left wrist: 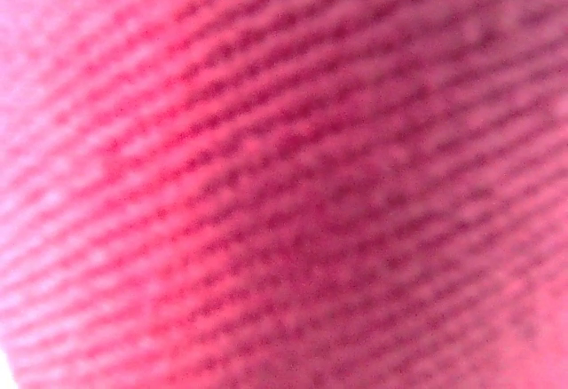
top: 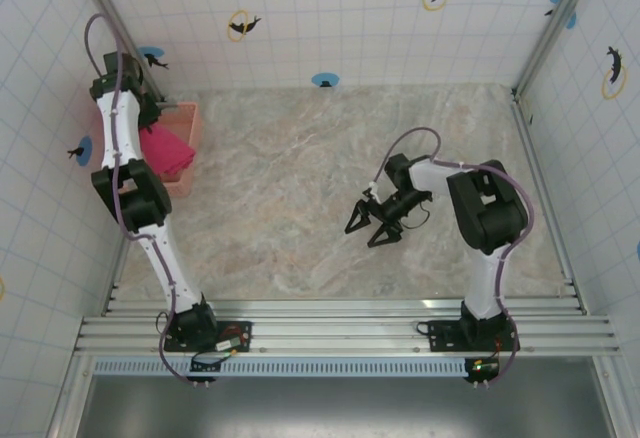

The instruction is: Roll up the long pants

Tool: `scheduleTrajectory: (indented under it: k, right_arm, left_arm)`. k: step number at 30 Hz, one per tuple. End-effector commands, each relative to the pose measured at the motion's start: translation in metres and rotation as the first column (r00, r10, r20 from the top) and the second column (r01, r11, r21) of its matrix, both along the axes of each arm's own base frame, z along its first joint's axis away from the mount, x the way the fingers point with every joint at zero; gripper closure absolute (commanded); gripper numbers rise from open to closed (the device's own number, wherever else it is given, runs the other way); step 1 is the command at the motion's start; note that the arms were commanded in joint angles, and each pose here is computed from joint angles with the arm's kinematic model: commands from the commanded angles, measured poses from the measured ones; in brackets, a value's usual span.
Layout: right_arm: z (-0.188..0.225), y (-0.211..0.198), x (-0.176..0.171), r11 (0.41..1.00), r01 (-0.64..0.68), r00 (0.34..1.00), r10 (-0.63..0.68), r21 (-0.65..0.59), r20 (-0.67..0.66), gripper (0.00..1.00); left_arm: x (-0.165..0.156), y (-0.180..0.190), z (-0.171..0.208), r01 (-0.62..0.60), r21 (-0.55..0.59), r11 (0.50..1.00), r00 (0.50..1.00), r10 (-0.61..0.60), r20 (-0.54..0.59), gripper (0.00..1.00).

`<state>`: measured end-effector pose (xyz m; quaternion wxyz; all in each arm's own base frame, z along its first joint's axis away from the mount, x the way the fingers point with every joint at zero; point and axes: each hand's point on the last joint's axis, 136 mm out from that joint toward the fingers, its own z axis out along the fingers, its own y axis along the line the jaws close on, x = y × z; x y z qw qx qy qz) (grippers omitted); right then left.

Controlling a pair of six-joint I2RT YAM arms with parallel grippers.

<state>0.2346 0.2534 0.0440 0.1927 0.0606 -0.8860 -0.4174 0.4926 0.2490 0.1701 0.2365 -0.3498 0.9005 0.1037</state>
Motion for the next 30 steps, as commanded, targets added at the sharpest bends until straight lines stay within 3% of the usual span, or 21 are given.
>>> scheduleTrajectory:
  k: [1, 5, 7, 9, 11, 12, 19, 22, 25, 30]
  right_arm:
    - [-0.059, -0.016, 0.009, 0.965, -0.04, 0.995, 0.062, -0.258, 0.079, 0.04]
    - [-0.053, 0.0, 0.021, 0.962, -0.044, 0.992, 0.074, -0.268, 0.102, 0.04]
    - [-0.051, 0.006, 0.027, 0.962, -0.044, 0.991, 0.077, -0.271, 0.113, 0.04]
    - [-0.048, 0.008, 0.033, 0.96, -0.037, 0.99, 0.073, -0.278, 0.123, 0.04]
    - [-0.046, 0.011, 0.04, 0.959, -0.032, 0.989, 0.071, -0.28, 0.13, 0.04]
    - [-0.045, 0.012, 0.044, 0.96, -0.03, 0.988, 0.07, -0.278, 0.134, 0.04]
    - [-0.036, 0.022, 0.071, 0.966, -0.017, 0.981, 0.066, -0.258, 0.181, 0.04]
    - [-0.035, 0.027, 0.079, 0.97, -0.019, 0.979, 0.068, -0.243, 0.193, 0.04]
    - [-0.035, 0.031, 0.085, 0.973, -0.022, 0.977, 0.07, -0.23, 0.201, 0.04]
    - [-0.037, 0.035, 0.091, 0.976, -0.03, 0.974, 0.077, -0.217, 0.211, 0.04]
  left_arm:
    - [0.004, 0.0, -0.023, 0.038, -0.067, 0.997, 0.999, -0.04, -0.029, 0.92]
    - [-0.001, -0.013, -0.085, 0.07, -0.193, 0.979, 0.987, -0.097, -0.131, 0.8]
    - [-0.006, -0.022, -0.109, 0.087, -0.258, 0.962, 0.977, -0.133, -0.167, 0.68]
    - [-0.013, -0.031, -0.13, 0.094, -0.327, 0.941, 0.966, -0.166, -0.201, 0.48]
    - [-0.019, -0.039, -0.143, 0.105, -0.381, 0.919, 0.953, -0.203, -0.226, 0.13]
    - [-0.022, -0.041, -0.144, 0.11, -0.388, 0.915, 0.948, -0.214, -0.237, 0.03]
    - [-0.034, -0.043, -0.111, 0.195, -0.355, 0.914, 0.927, -0.29, -0.238, 0.03]
    - [-0.05, -0.041, -0.097, 0.197, -0.329, 0.923, 0.908, -0.299, -0.294, 0.03]
    - [-0.068, -0.036, -0.068, 0.209, -0.264, 0.942, 0.901, -0.29, -0.324, 0.03]
    - [-0.08, -0.03, -0.016, 0.256, -0.122, 0.959, 0.922, -0.28, -0.267, 0.03]
